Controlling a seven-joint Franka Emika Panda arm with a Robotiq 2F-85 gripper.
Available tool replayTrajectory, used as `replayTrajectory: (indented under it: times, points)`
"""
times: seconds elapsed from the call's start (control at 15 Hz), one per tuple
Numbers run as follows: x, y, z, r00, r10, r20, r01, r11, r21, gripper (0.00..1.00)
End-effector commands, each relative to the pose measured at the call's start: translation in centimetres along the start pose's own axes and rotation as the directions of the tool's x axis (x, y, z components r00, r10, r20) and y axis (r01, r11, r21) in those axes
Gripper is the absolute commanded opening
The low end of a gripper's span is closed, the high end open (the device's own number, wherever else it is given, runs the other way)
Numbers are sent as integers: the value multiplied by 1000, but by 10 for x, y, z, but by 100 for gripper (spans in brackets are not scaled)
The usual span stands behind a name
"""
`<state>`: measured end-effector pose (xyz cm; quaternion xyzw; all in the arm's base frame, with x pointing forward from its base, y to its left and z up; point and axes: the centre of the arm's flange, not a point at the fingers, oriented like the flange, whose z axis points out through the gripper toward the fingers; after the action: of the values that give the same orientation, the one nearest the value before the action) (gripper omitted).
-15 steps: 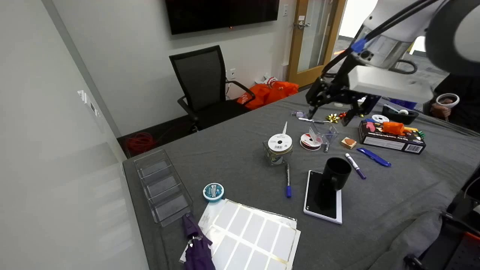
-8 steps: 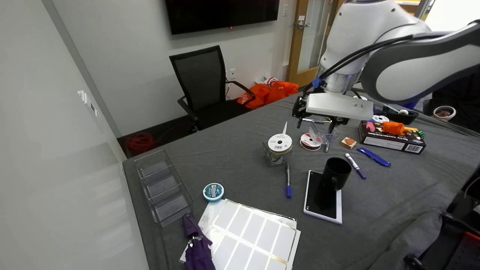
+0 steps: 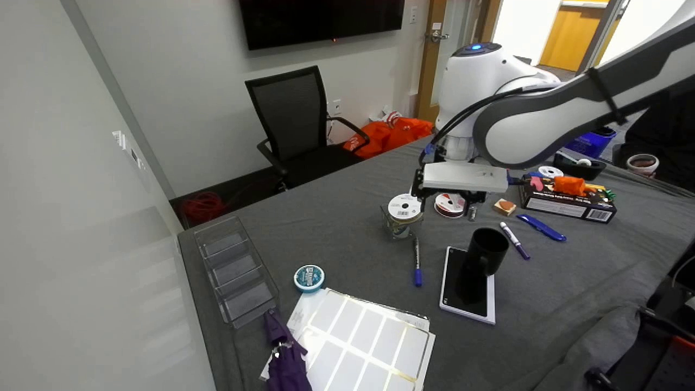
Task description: Put the left marker in the black cup
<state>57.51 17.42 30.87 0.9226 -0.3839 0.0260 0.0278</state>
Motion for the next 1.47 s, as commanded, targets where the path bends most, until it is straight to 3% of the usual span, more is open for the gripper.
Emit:
replayTrajectory:
  times: [0.0,0.4,0.67,1.13,1.27,1.4]
  points:
    - [1,-2,3,1000,-21,21,22,1000,-21,100]
    - [4,-7,3,998,-52,42,54,998,-42,100]
    - [23,-8,24,979,-178,101,177,984,19,100]
    - [53,3,74,915,-378,142,373,926,64,100]
    - [58,6,87,903,-403,151,390,915,109,100]
    - [58,6,98,910,-385,154,363,919,151,100]
